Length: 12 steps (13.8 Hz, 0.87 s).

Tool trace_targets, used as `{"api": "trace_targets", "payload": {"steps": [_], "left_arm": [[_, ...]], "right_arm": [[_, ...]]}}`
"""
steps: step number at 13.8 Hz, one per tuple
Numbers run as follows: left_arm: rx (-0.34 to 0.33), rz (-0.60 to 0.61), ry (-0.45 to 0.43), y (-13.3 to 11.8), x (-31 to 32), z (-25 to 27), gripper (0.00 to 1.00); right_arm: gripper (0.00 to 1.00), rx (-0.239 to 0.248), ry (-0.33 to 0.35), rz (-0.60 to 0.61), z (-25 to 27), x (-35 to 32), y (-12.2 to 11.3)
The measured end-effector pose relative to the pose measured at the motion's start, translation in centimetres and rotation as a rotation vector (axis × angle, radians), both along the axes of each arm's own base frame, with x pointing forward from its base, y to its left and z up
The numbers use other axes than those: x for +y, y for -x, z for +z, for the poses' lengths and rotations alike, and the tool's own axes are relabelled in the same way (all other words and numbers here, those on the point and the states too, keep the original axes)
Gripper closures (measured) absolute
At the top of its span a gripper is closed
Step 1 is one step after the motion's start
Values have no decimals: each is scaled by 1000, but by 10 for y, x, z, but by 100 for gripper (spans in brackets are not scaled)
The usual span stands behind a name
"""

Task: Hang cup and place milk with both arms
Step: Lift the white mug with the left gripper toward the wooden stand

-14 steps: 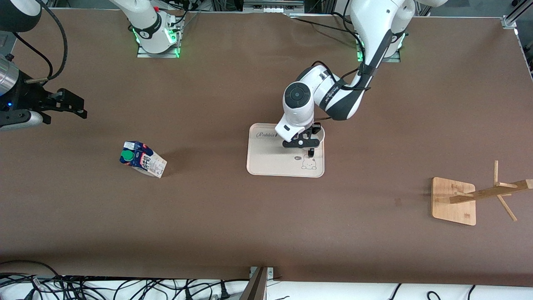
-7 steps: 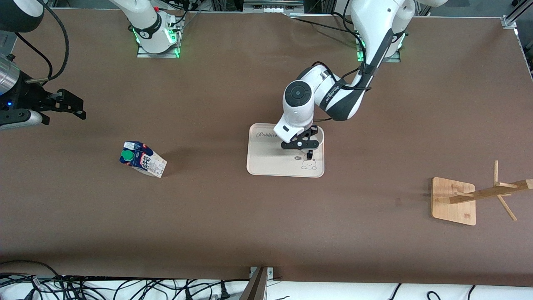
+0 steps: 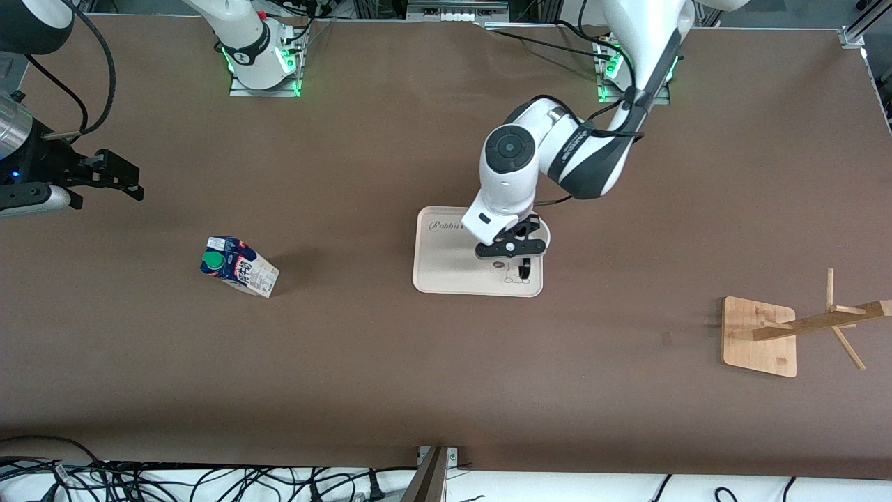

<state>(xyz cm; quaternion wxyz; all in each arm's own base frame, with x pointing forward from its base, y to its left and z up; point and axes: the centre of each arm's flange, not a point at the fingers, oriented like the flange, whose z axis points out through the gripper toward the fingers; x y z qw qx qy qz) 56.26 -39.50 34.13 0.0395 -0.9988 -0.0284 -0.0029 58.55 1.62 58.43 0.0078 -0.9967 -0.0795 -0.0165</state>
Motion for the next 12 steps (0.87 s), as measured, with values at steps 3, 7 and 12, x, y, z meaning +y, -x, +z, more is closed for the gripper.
{"api": "trace_targets", "payload": {"steps": [3, 7, 12], "left_arm": [[-15, -25, 4, -47, 63, 60, 93], [-52, -55, 14, -81, 149, 122, 93], [-14, -83, 22, -81, 230, 170, 93]], "right_arm": [[0, -1, 0, -1, 0, 0, 0], [0, -1, 0, -1, 0, 0, -1], [0, -1, 0, -2, 0, 0, -1]]}}
